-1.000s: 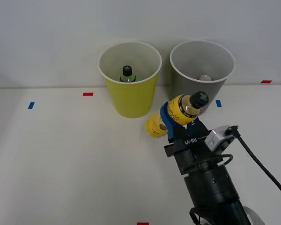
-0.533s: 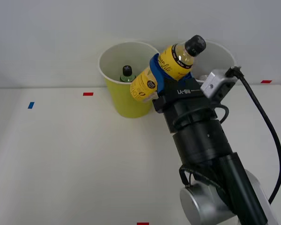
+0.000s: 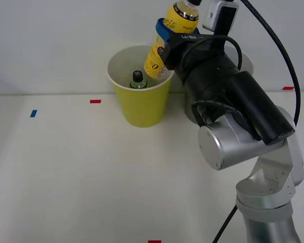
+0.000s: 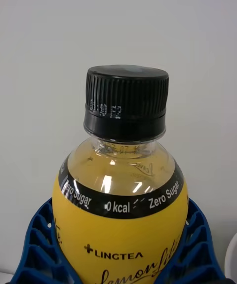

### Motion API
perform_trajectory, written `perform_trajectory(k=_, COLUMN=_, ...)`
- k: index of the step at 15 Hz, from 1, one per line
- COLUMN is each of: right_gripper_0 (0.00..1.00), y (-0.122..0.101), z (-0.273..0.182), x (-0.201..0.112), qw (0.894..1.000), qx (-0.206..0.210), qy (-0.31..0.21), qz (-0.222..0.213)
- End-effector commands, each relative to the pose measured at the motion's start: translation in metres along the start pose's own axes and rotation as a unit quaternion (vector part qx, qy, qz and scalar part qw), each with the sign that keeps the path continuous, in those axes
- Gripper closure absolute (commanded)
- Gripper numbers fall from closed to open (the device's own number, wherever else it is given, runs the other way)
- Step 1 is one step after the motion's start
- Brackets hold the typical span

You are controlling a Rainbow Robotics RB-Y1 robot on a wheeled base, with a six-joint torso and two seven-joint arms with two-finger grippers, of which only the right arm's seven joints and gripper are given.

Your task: Put cans in the gray bin, plastic bottles in the light green bin

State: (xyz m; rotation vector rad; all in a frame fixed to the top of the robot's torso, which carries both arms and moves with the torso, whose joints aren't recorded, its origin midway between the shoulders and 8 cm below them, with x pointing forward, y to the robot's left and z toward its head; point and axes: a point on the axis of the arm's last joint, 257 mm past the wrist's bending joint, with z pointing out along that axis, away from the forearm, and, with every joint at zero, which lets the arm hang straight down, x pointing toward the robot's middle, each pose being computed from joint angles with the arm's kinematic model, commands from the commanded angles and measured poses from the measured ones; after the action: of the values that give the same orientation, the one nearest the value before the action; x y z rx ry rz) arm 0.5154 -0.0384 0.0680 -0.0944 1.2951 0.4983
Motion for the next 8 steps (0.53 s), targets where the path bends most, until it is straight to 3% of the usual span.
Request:
perform_trajectory(k=1, right_gripper_0=1.0, y=-0.016, z=0.032, x=0.002, qw=1.0, qx=0.01, qy=0.005, qz=-0.016)
perform_trajectory(k=8, right_gripper_0=1.0, y=-0.02, z=0.099, x=0.022, qw=0.998, qx=0.014, qy=0.044, qz=-0.037)
